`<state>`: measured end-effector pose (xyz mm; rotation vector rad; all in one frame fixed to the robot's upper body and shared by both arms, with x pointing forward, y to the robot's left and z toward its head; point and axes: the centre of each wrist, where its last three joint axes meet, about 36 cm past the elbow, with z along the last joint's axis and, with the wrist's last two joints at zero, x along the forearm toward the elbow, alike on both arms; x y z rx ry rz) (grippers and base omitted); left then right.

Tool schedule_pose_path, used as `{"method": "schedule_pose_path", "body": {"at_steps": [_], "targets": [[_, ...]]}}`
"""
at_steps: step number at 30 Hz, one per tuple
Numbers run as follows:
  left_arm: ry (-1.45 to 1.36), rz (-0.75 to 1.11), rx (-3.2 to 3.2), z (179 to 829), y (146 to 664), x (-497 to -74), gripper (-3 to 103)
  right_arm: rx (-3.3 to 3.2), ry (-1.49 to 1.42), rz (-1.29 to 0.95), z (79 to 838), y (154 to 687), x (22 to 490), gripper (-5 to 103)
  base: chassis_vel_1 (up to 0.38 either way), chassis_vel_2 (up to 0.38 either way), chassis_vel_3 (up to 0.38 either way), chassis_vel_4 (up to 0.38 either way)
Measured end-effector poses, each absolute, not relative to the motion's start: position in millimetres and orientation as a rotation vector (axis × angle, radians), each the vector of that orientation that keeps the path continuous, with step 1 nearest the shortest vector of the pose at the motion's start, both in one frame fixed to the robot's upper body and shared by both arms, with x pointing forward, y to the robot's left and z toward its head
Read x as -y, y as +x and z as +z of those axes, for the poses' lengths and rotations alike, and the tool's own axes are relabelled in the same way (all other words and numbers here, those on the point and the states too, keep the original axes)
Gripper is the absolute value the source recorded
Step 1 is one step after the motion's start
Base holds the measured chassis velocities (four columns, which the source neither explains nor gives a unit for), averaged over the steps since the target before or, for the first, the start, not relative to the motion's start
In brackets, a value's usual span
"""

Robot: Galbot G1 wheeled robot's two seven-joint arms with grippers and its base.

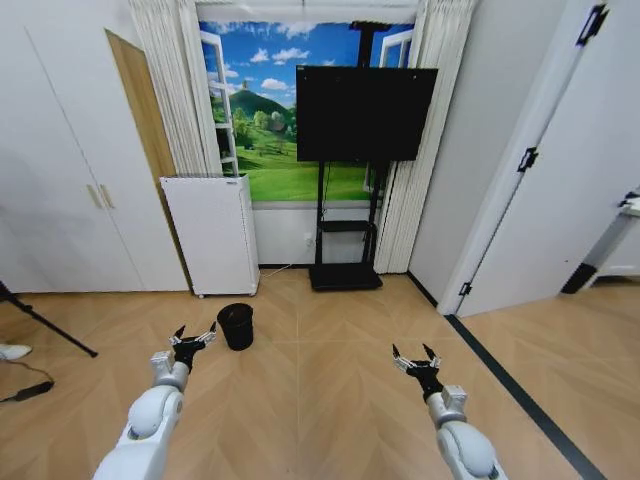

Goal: Pick up the trash bin and place the garbage on the floor into it.

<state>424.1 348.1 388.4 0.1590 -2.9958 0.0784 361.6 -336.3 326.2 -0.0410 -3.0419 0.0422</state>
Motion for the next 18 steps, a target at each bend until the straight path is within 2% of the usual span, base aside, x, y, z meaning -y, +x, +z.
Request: {"method": "schedule_pose_path", "body": {"at_steps": [7, 18], "targets": [[0.168, 0.112, 2.994, 384, 421, -341, 100, 3.031, -0.043, 0.012, 326, 362, 336, 100, 0.101, -0.109, -0.127, 0.122], [0.17, 0.113, 2.985, 387, 421, -338, 100, 3.023, -0.067, 0.019, 326, 361, 333, 100, -0.037, 0.054, 0.059, -0.044]]}}
